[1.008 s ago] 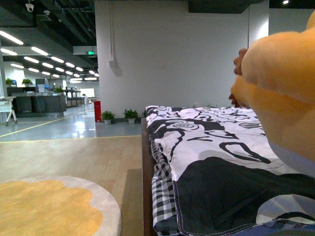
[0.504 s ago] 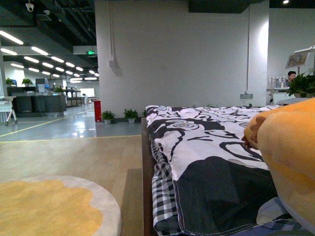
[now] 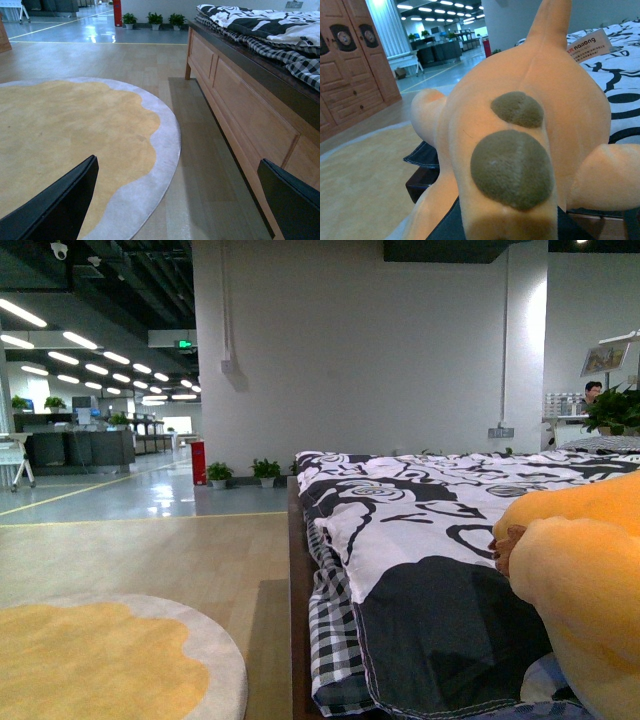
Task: Put away toys
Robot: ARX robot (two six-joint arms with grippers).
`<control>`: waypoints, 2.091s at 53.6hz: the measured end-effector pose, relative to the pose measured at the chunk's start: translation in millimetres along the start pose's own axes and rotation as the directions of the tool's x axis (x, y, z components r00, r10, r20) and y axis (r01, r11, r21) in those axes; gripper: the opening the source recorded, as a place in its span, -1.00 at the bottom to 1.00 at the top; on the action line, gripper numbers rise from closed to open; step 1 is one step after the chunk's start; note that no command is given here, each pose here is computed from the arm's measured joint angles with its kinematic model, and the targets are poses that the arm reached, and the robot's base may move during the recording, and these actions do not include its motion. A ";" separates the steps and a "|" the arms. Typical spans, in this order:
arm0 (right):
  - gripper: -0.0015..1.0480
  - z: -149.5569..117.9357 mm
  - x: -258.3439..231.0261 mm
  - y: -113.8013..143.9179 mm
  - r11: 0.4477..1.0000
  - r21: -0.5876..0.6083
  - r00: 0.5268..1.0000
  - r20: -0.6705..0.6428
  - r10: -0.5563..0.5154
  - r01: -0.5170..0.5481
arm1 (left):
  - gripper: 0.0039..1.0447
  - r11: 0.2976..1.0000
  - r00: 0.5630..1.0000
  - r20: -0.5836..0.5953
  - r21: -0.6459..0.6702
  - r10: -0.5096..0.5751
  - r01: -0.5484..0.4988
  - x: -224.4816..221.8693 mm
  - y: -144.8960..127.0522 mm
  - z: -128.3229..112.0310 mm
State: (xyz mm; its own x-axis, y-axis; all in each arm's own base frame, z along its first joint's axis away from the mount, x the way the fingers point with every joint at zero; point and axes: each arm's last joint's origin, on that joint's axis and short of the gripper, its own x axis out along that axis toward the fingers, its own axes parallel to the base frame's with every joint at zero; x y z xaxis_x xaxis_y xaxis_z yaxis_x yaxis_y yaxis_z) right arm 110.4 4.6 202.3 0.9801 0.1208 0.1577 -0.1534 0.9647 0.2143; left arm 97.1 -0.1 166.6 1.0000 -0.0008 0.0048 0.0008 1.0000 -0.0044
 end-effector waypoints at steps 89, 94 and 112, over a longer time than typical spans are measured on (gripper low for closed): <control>-0.68 -3.8 0.3 -0.8 1.000 0.002 1.000 -0.014 -0.007 0.007 | 0.89 1.000 1.000 0.000 0.000 0.001 -0.001 0.0 0.1 0.0; -0.68 -3.8 0.3 -0.8 1.000 0.002 1.000 -0.014 -0.007 0.007 | 0.89 1.000 1.000 0.000 0.000 0.001 -0.001 0.0 0.1 0.0; -0.68 -3.7 0.3 -1.0 1.000 0.002 1.000 -0.013 -0.011 0.011 | 0.89 1.000 1.000 0.000 0.000 -0.003 0.003 0.0 -0.2 0.0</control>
State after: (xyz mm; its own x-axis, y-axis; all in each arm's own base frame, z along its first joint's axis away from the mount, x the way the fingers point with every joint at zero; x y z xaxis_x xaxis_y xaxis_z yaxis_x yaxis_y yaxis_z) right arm 111.4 4.6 198.6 0.9833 0.1133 0.1424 -0.1428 0.9655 0.2177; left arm 97.1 -0.3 166.6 1.0000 -0.0042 0.0044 0.0042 1.0000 -0.0044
